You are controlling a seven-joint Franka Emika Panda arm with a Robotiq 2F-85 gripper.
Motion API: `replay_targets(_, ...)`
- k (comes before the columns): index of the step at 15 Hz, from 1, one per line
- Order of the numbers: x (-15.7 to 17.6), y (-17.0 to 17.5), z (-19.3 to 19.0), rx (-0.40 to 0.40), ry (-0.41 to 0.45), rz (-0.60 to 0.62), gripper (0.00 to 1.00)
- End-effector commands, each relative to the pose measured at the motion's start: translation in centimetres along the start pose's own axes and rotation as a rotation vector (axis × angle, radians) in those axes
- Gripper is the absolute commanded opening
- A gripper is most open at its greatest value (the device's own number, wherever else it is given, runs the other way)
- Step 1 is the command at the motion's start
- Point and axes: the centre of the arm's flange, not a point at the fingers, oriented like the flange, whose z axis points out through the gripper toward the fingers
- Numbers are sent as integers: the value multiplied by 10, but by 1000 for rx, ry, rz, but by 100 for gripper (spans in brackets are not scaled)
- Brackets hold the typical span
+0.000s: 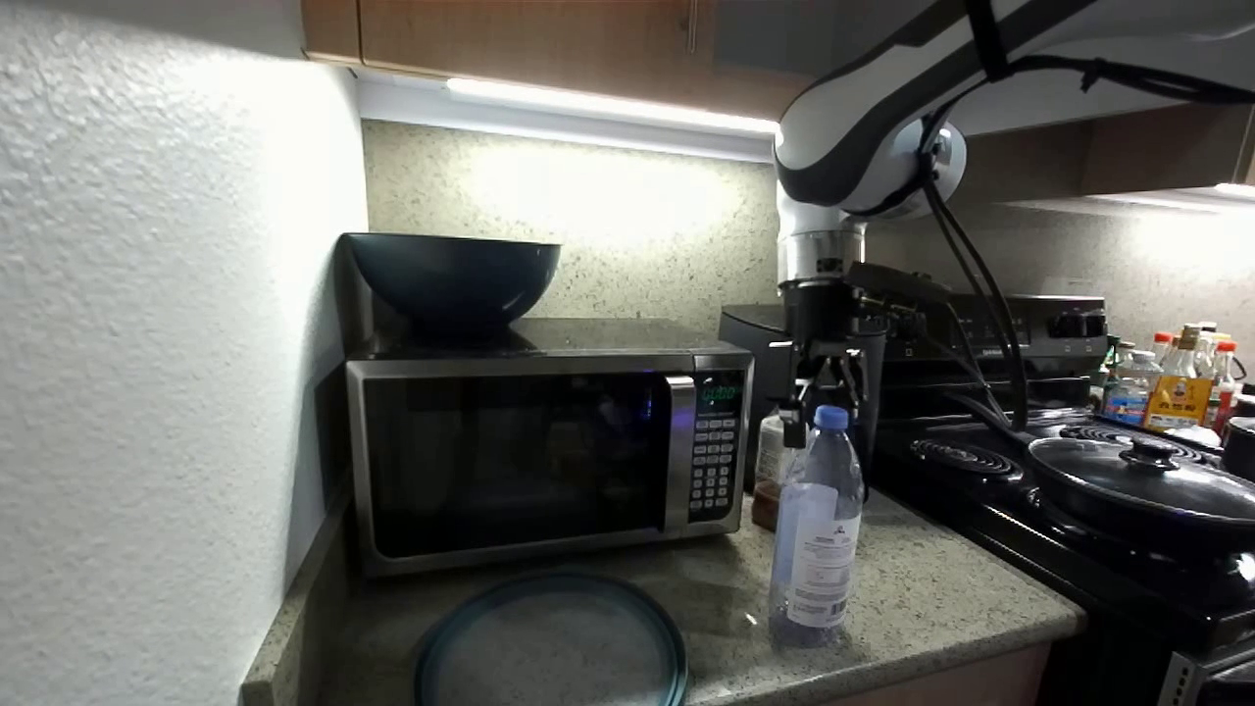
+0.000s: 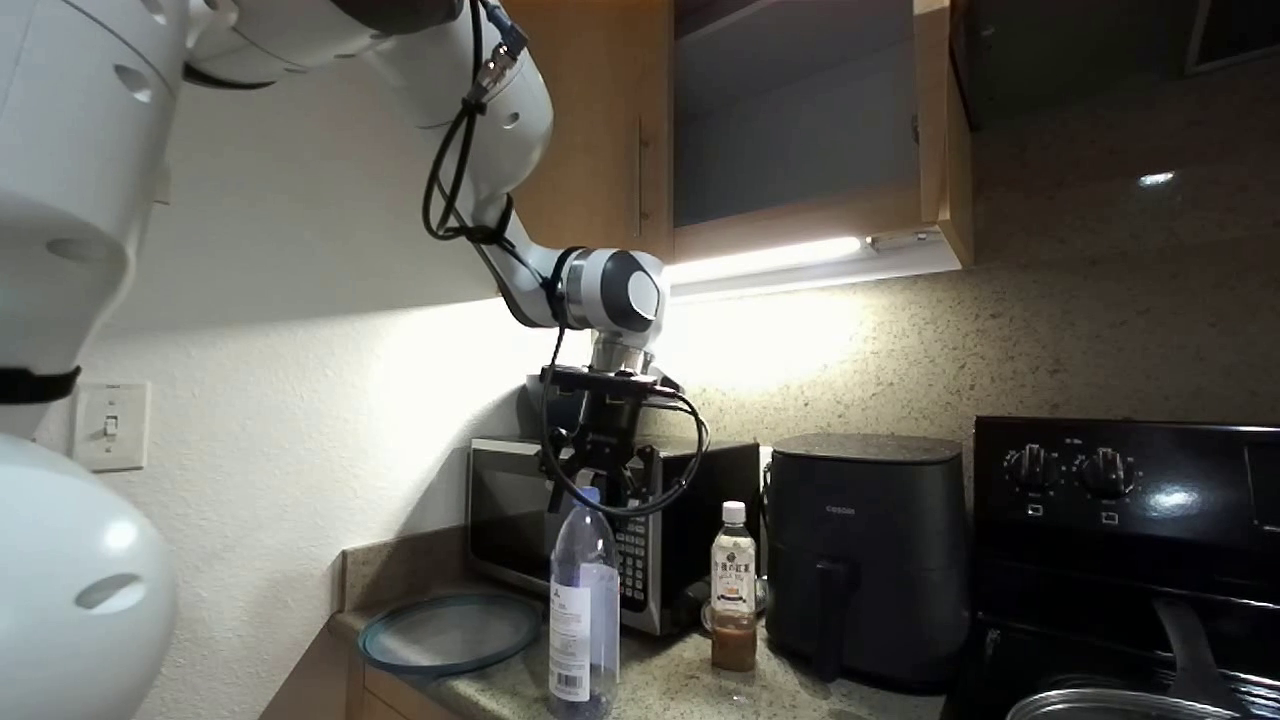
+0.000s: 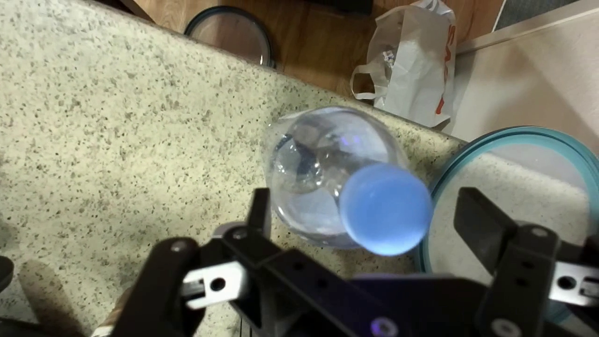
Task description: Put the water bottle on the bottom shelf of the open cabinet
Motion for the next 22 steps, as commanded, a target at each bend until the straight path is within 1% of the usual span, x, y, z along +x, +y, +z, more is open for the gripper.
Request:
replay_targets(1,-30,-6,5,32,33,52,100)
replay_targets(4,-35,-7,7,44,49,56,100)
replay_targets(5,-37,-7,6,48,54,57,75)
replay_targets(6,-38,-7,6,52,58,59,74)
replay_targets(11,-39,-6,3,51,69,57,39)
replay_targets(15,-39,-5,-1,58,78,60,20)
replay_targets(19,-38,-2,-6,50,95,72,13)
replay_targets(21,-46,-2,-22,21,133,75,13)
replay_targets(22,-54,-4,-35,-3,172,83,13)
